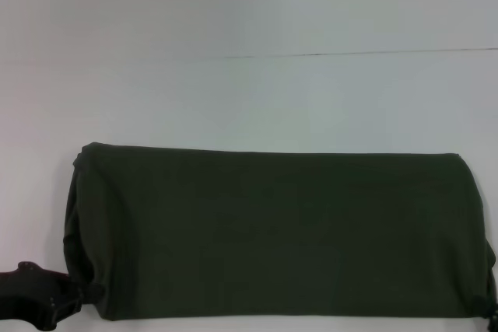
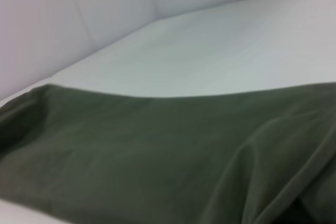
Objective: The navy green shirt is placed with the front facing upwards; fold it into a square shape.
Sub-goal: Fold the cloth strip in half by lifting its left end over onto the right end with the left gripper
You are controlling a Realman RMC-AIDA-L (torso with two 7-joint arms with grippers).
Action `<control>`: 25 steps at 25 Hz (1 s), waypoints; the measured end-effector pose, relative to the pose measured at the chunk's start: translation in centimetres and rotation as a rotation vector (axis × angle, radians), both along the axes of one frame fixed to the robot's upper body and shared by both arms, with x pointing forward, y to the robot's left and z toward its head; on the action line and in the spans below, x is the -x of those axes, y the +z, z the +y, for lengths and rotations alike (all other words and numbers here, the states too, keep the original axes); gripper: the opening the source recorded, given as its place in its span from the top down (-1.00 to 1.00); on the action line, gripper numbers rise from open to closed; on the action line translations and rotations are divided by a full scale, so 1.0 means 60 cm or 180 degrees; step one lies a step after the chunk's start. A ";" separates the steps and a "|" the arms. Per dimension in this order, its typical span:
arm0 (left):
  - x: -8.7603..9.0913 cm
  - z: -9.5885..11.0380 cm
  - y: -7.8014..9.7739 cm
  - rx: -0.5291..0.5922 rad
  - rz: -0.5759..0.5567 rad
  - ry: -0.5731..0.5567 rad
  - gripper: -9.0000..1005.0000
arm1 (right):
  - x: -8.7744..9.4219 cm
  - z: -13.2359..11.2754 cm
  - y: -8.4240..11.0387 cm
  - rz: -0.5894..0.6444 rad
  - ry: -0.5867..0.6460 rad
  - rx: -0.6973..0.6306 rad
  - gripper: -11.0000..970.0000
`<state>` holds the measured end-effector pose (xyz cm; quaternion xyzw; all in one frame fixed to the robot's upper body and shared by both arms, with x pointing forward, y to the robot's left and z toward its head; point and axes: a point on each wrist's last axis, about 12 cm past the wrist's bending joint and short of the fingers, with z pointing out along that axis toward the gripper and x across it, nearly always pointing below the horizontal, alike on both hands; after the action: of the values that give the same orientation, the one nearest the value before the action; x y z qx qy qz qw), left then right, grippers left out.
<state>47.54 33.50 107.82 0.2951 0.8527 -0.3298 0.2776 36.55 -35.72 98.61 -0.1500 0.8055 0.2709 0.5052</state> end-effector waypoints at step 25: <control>-0.013 0.039 0.014 0.0145 -0.0079 0.0524 0.13 | -0.009 -0.066 0.058 -0.0642 -0.0572 -0.0009 -0.15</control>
<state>48.30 35.85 108.65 0.2216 0.8628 -0.3216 0.3210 37.07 -39.66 102.11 -0.1031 0.7605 0.2093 0.6060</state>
